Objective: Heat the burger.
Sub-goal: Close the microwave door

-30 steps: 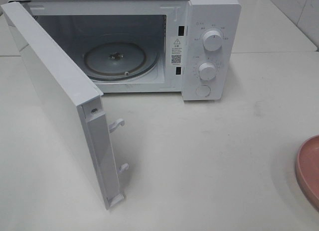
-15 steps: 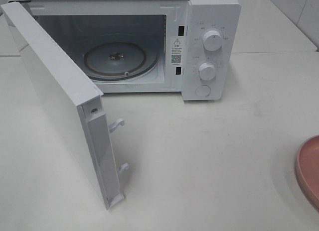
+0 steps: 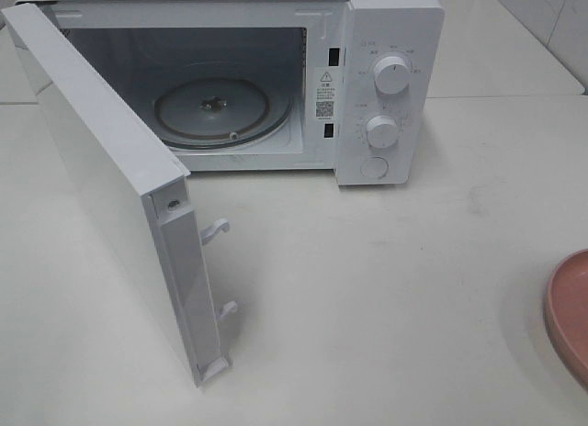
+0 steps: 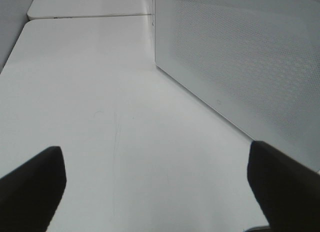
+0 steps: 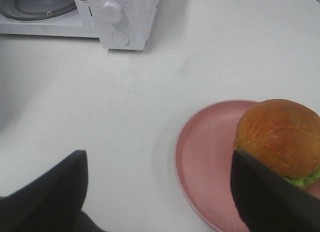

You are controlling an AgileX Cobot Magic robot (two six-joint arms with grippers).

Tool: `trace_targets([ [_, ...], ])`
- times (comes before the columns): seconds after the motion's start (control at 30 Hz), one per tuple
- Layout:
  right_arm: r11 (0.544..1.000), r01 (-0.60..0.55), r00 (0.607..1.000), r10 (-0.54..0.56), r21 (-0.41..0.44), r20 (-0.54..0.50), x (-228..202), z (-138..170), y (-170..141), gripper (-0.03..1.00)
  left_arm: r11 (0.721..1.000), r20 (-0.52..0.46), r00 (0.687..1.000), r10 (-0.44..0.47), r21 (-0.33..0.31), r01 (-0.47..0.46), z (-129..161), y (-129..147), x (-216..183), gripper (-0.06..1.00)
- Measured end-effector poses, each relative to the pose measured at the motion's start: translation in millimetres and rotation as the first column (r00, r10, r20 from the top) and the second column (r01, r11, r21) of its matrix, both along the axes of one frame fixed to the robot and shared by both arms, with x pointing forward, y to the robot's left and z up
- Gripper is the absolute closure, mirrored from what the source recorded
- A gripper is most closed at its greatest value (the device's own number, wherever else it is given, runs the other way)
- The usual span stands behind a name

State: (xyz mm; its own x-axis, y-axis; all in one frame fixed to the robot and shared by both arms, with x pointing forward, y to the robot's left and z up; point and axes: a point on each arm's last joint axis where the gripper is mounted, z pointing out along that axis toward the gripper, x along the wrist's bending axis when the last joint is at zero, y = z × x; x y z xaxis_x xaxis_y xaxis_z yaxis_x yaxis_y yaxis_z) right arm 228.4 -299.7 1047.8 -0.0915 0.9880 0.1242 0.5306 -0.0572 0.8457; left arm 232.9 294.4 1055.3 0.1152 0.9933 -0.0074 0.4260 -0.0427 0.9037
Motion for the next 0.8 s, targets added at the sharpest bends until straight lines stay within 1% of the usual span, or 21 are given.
trace_targets([
  [0.6,1.0,-0.001,1.0,0.001,-0.001,0.0,0.0,0.0,0.0,0.21,1.0,0.0,1.0,0.003,0.004,-0.003,0.0,0.4,0.0,0.05],
  [0.8,1.0,-0.001,1.0,0.001,-0.001,0.0,0.0,0.0,0.0,0.21,1.0,0.001,1.0,-0.004,-0.007,0.004,0.1,-0.6,0.0,0.05],
])
